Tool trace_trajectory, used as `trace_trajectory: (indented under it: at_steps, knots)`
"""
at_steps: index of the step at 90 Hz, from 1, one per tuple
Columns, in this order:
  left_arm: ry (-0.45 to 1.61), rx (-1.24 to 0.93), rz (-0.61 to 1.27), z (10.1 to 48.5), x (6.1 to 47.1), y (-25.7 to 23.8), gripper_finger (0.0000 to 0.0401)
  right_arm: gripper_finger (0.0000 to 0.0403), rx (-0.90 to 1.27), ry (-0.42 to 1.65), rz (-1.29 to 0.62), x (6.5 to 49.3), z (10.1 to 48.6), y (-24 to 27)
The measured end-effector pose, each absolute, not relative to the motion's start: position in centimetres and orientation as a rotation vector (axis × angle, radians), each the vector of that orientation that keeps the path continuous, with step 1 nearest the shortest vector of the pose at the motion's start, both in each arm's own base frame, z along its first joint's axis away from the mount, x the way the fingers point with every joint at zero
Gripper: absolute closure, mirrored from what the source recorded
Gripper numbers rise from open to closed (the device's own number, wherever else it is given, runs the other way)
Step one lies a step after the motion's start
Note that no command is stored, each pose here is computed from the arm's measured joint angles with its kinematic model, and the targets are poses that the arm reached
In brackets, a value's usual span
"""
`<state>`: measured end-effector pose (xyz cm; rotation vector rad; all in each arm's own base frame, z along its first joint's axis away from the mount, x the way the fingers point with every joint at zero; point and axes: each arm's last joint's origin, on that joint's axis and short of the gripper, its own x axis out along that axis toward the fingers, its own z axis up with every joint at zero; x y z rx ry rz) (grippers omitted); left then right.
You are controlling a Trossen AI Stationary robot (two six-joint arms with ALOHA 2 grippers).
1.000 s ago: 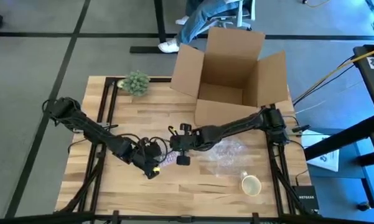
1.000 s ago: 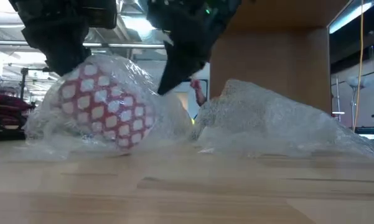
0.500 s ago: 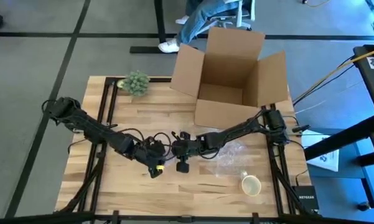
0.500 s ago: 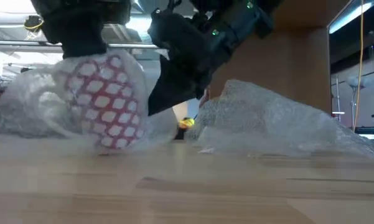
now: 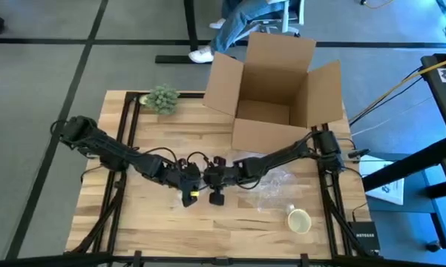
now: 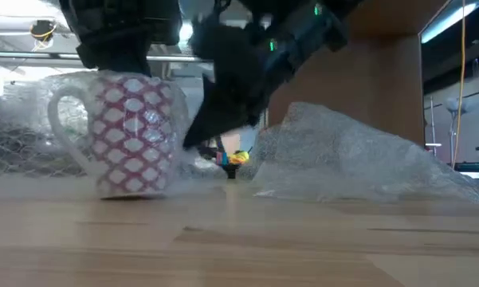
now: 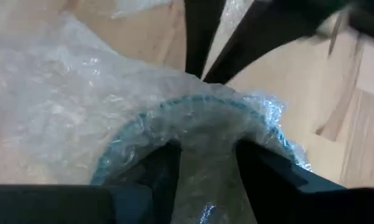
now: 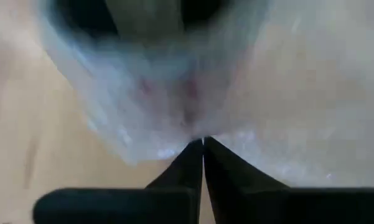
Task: Wrap mug
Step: Wrap the red patterned mug with the bubble wrap
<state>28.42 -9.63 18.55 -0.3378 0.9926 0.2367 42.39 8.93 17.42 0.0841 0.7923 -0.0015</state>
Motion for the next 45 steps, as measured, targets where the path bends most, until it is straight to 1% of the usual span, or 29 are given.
trace_trajectory:
  at_steps: [8,23,32,45]
  knots:
    - [0.995,-0.338,0.234,18.5,28.4,-9.7,0.0255,0.0402,0.063,0.806,0.004,42.1,18.5,8.9]
    - [0.992,-0.345,0.225,18.8,28.2,-9.7,0.0255,0.0402,0.059,0.733,0.007,41.9,21.7,8.8]
    - [0.984,-0.346,0.220,18.8,28.2,-9.8,0.0255,0.0402,0.062,0.705,0.015,42.1,22.0,8.9]
    - [0.978,-0.348,0.218,18.8,28.2,-9.8,0.0255,0.0402,0.066,0.684,0.017,42.7,21.2,9.0]
